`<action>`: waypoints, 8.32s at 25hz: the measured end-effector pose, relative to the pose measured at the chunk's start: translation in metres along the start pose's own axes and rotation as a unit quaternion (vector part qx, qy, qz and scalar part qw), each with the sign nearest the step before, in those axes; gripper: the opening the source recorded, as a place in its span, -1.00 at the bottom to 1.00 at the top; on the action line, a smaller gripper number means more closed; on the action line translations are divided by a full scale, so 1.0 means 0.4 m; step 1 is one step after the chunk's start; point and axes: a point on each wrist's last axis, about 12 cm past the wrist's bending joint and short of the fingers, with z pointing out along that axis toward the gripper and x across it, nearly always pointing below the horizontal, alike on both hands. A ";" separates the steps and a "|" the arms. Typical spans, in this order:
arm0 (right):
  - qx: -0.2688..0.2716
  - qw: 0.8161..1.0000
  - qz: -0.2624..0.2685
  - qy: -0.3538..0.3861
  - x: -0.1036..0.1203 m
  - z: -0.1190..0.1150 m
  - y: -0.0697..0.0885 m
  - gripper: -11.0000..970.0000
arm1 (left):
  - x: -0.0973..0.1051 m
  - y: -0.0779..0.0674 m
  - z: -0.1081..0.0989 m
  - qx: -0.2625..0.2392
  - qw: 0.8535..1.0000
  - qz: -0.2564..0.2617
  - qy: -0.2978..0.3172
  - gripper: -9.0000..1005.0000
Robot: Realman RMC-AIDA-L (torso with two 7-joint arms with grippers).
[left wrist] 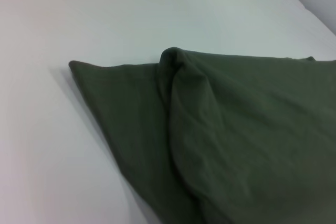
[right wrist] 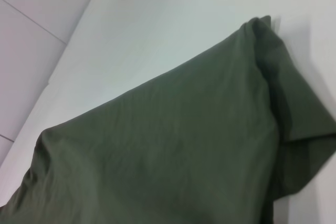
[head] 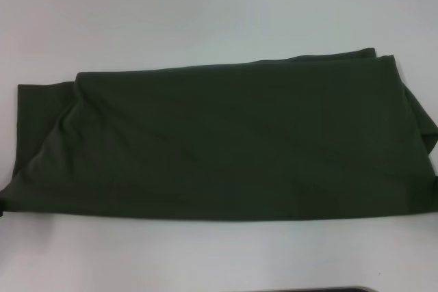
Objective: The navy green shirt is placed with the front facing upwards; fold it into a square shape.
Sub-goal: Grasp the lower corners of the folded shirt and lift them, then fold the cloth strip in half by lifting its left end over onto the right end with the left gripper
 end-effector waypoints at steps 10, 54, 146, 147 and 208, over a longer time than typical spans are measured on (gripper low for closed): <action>-0.015 1.000 -0.005 -0.003 -0.017 -0.002 0.007 -0.24 | 0.010 0.002 0.003 0.002 1.000 -0.012 0.008 -0.83; -0.087 0.992 -0.096 -0.012 -0.282 0.177 0.080 0.44 | -0.194 0.068 0.078 -0.015 0.996 -0.014 -0.092 0.65; -0.078 0.989 -0.117 0.038 -0.368 0.277 0.124 0.84 | -0.251 0.043 0.229 -0.025 0.997 0.006 0.071 -0.41; -0.078 0.989 -0.117 0.038 -0.368 0.277 0.124 0.84 | -0.251 0.043 0.229 -0.024 0.997 0.006 0.072 -0.45; -0.111 0.948 -0.258 0.150 -0.290 0.659 0.324 -0.82 | -0.360 -0.095 0.131 0.188 0.979 0.035 -0.074 -0.88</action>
